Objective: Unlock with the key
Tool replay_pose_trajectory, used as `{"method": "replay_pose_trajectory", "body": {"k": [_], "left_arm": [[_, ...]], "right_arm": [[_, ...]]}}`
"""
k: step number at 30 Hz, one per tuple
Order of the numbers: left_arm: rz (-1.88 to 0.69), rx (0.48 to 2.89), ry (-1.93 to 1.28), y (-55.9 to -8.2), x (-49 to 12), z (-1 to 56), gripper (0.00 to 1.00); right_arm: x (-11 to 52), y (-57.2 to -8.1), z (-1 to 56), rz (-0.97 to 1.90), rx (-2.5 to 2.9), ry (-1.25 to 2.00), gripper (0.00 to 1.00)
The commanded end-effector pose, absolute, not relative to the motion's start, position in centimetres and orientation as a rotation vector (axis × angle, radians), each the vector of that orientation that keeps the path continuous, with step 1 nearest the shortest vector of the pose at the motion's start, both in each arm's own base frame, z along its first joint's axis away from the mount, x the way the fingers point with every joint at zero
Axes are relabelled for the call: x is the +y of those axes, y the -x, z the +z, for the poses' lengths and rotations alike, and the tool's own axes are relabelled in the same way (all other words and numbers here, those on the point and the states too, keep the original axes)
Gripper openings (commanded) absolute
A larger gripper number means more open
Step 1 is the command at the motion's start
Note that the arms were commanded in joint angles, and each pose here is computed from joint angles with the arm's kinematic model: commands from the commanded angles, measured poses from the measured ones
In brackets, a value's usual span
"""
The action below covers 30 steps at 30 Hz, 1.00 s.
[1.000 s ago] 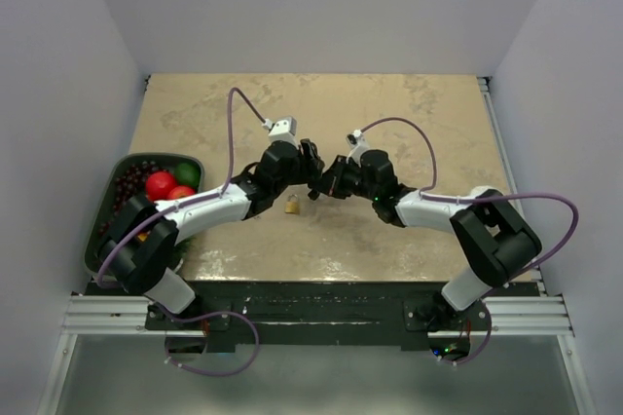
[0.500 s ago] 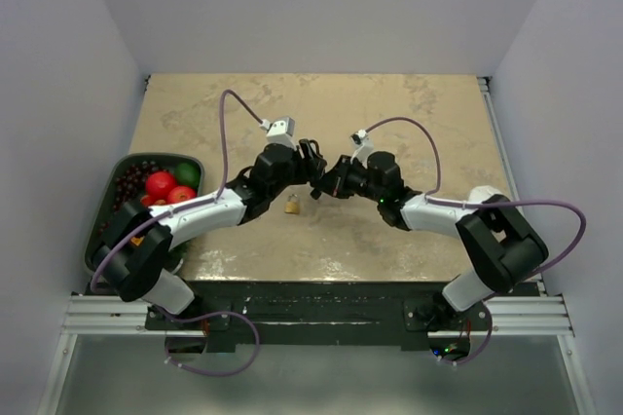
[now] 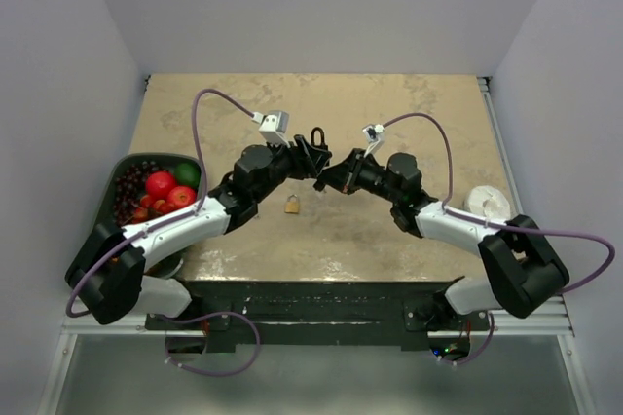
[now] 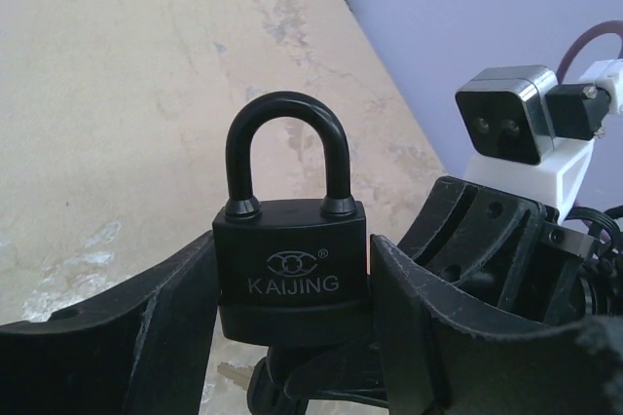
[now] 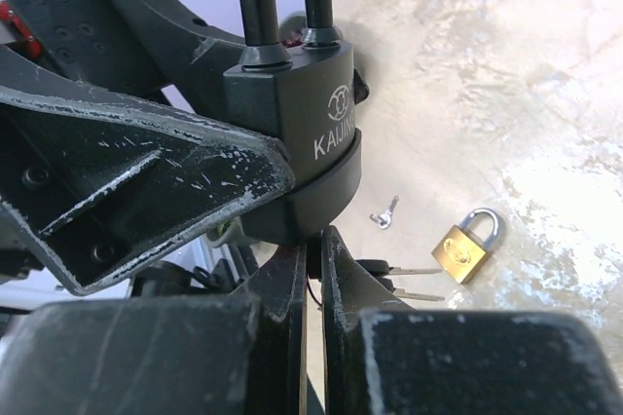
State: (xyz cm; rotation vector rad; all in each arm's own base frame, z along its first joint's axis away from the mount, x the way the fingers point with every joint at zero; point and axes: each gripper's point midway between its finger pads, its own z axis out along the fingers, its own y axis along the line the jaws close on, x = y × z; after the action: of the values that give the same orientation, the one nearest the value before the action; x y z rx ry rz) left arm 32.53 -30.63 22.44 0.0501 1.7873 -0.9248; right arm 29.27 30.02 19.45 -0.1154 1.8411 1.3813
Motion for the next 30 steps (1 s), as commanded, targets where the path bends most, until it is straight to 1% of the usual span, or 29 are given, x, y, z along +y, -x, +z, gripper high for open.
{"method": "replay_pose_trajectory", "body": {"k": [1,5,11,22,25,26,29,30], "left_arm": [[-1.120,1.647,-0.240,-28.7,-32.7,26.8,0.00],[-1.196,1.595,-0.272,-27.5,-32.9,28.3,0.00],[-1.242,1.532,-0.343,-26.3,-33.1,29.8,0.00],[-1.213,1.541,-0.358,-26.6,-33.0,29.6,0.00],[-1.141,1.593,-0.328,-27.9,-32.8,29.1,0.00],[-1.077,1.684,-0.303,-28.9,-32.5,27.0,0.00],[-0.999,1.763,-0.254,-30.6,-31.9,25.3,0.00],[-0.991,1.769,-0.242,-30.8,-31.8,25.1,0.00]], "right_arm": [[27.1,-32.3,25.1,1.303,1.609,0.012,0.00],[26.9,-31.6,26.7,1.309,1.568,0.044,0.00],[26.6,-30.7,28.7,1.321,1.521,0.079,0.00],[26.3,-31.0,28.5,1.275,1.538,0.086,0.00],[25.9,-31.6,27.9,1.207,1.583,0.090,0.00],[25.9,-31.8,27.7,1.186,1.598,0.096,0.00],[25.6,-31.9,26.9,1.136,1.640,0.117,0.00],[25.5,-31.9,26.7,1.126,1.648,0.119,0.02]]}}
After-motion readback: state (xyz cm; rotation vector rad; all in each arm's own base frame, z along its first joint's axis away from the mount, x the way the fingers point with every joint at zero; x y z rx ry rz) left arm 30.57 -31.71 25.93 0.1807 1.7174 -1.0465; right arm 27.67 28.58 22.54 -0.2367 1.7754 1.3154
